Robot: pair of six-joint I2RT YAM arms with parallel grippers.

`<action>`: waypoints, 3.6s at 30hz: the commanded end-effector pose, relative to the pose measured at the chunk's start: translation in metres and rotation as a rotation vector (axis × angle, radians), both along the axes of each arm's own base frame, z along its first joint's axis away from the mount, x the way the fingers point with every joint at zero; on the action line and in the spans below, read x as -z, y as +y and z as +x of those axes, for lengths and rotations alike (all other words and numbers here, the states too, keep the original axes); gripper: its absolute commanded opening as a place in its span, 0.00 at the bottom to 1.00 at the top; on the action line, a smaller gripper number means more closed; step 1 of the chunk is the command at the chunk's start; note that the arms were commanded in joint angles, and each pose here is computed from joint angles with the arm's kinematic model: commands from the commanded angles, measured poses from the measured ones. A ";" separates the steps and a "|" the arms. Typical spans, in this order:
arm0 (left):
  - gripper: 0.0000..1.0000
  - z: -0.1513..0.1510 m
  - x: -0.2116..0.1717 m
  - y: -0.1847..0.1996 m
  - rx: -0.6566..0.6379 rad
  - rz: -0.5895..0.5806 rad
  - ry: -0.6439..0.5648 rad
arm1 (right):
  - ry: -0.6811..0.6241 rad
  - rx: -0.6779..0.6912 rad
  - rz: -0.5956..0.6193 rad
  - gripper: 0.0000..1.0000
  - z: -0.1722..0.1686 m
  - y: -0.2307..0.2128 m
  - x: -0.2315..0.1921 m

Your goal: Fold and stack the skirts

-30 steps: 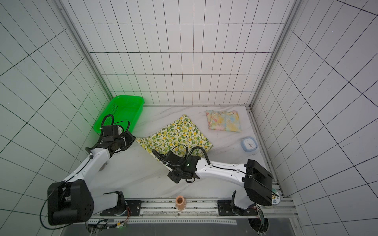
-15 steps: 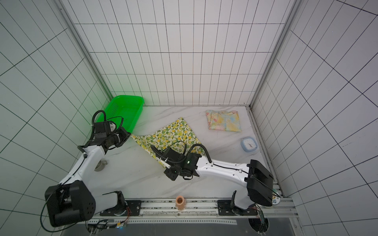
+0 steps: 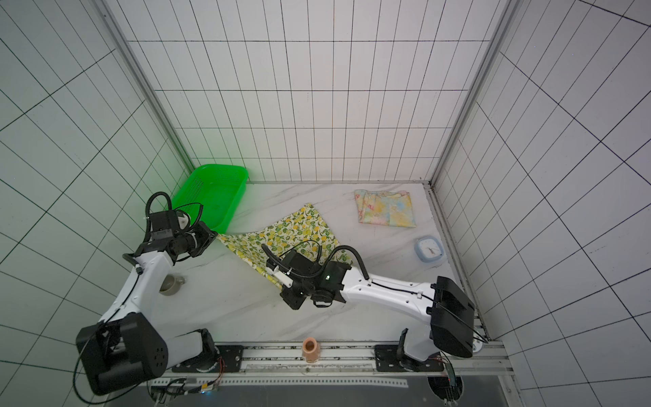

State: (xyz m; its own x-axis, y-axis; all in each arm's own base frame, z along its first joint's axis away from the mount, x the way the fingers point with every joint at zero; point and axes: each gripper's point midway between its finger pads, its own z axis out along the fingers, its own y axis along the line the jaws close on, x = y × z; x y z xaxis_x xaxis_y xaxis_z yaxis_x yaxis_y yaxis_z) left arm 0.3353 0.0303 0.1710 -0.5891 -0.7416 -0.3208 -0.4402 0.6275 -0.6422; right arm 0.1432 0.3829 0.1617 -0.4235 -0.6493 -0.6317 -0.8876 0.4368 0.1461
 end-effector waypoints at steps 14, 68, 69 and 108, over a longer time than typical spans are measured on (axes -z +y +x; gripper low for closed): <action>0.00 -0.007 -0.043 0.049 -0.106 0.160 -0.087 | 0.102 -0.227 0.094 0.00 -0.059 0.045 -0.013; 0.00 0.135 0.004 -0.091 0.053 0.169 -0.068 | 0.402 0.046 0.250 0.00 0.002 -0.045 0.050; 0.00 0.137 0.007 -0.093 0.058 0.168 -0.063 | 0.407 0.054 0.247 0.00 0.004 -0.046 0.052; 0.00 0.208 0.037 -0.195 0.184 0.097 -0.070 | 0.588 0.178 0.281 0.00 0.029 -0.087 0.088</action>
